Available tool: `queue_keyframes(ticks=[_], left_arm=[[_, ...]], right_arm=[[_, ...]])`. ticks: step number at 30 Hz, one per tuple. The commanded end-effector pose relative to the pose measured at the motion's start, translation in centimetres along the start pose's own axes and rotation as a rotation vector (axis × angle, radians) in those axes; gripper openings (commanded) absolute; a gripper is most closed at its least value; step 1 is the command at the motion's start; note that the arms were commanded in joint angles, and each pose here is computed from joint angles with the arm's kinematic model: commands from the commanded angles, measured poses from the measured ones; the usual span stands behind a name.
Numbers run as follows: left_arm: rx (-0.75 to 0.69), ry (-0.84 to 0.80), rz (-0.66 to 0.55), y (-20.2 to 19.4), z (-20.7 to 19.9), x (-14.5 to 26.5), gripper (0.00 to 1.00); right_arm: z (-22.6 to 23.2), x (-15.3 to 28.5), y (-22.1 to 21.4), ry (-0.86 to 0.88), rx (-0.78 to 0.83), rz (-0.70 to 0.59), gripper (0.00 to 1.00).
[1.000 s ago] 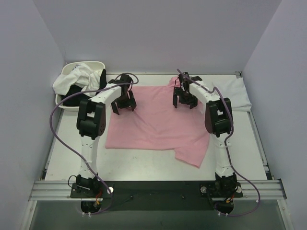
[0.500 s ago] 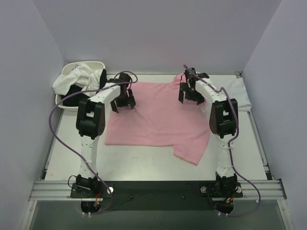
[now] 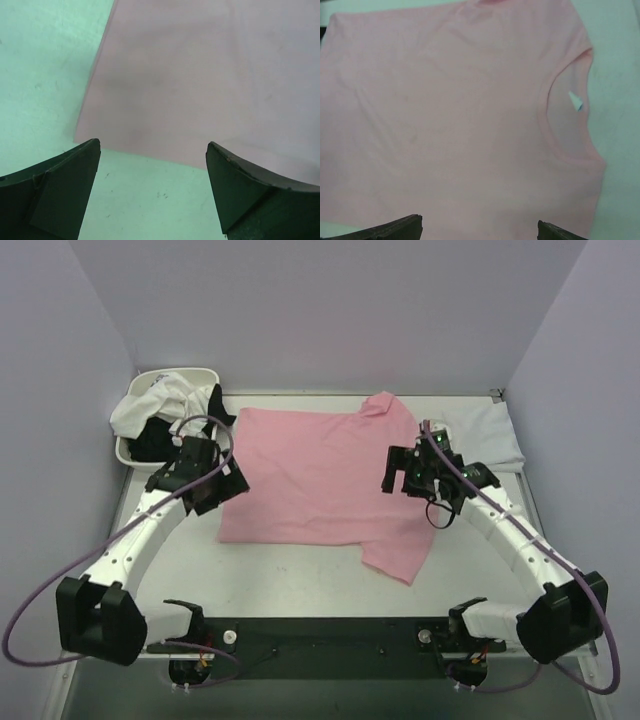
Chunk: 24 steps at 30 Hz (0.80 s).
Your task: Fold and stack the t-shirts
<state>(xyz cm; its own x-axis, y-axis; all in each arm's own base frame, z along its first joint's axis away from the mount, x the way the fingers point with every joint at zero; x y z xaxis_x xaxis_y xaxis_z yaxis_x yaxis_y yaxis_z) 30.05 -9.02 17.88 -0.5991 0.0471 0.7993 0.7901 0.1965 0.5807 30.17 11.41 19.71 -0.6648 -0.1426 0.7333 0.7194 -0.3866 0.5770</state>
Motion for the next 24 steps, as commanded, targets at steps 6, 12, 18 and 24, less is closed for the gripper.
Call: queue_keyframes(ticks=[6, 12, 18, 24], left_arm=[[0.22, -0.166, 0.081, -9.3, 1.1, -2.1, 0.94], [0.303, -0.142, 0.043, -11.6, 2.5, -2.9, 0.93], [0.376, -0.063, -0.001, -11.8, 4.5, -3.4, 0.91], [0.429, 0.026, 0.023, -13.1, 7.0, -4.6, 0.89]], right_arm=[[-1.8, 3.1, -7.8, 0.119, -0.001, 0.026, 0.96], [-3.2, 4.7, -9.4, 0.134, 0.008, 0.016, 0.95], [-3.5, 5.0, -10.4, 0.141, 0.015, 0.031, 0.95], [-3.1, 5.3, -10.7, 0.15, 0.025, 0.033, 0.94]])
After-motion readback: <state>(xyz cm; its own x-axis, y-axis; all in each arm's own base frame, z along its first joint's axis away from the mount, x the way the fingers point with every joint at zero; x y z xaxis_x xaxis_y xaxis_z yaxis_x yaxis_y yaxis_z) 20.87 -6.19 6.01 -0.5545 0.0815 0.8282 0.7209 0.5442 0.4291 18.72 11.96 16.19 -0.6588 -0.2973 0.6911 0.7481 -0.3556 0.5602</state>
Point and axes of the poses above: each gripper's point midway between its finger pads, its own x axis back along the fingers, its own z axis along the line the jaws close on, y = z × x, the point moved 3 cm from there along x, back along the fingers, and after that the axes turned 15 degrees about -x, right-handed, at the moved point
